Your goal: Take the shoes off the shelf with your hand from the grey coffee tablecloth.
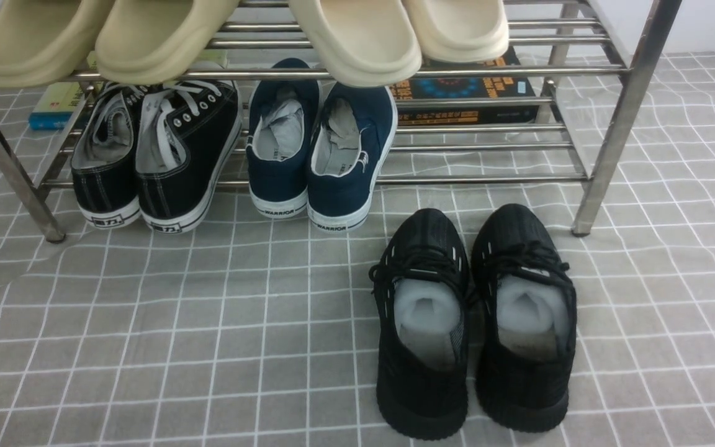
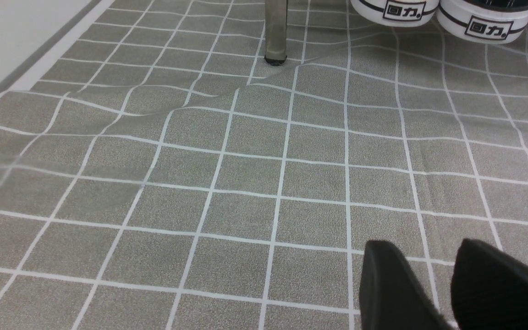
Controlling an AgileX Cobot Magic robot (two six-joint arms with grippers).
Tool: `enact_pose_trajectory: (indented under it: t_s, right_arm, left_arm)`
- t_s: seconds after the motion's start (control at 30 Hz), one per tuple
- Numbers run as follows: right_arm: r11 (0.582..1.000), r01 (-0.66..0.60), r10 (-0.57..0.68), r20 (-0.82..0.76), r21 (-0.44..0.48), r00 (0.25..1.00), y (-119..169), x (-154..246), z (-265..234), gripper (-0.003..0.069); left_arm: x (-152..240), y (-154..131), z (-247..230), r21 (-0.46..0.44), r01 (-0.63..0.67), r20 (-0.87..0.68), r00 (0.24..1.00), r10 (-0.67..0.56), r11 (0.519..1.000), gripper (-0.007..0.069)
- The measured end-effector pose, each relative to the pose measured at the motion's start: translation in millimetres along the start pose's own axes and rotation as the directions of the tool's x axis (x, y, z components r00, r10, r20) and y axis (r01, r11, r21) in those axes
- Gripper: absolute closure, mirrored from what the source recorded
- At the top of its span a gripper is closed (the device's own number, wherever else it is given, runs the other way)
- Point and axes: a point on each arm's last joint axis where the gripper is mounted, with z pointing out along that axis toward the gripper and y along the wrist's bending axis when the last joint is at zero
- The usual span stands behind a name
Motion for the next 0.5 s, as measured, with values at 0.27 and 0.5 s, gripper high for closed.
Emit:
enact_pose_trajectory:
  t_s: [0.27,0.5]
  right_arm:
    - [1.000,0.000,0.000,-0.007,0.000,1.000,0.0,0.3,-0.2,0.0634]
    - [1.000,0.000,0.000,-0.007,0.000,1.000,0.0,0.3,-0.2,0.0627]
  left_arm:
    - [0.0,0.0,0.0,0.000,0.000,0.000,1.000,0.000,1.000,0.0385]
    - [0.0,0.0,0.0,0.000,0.000,0.000,1.000,0.000,1.000,0.0385]
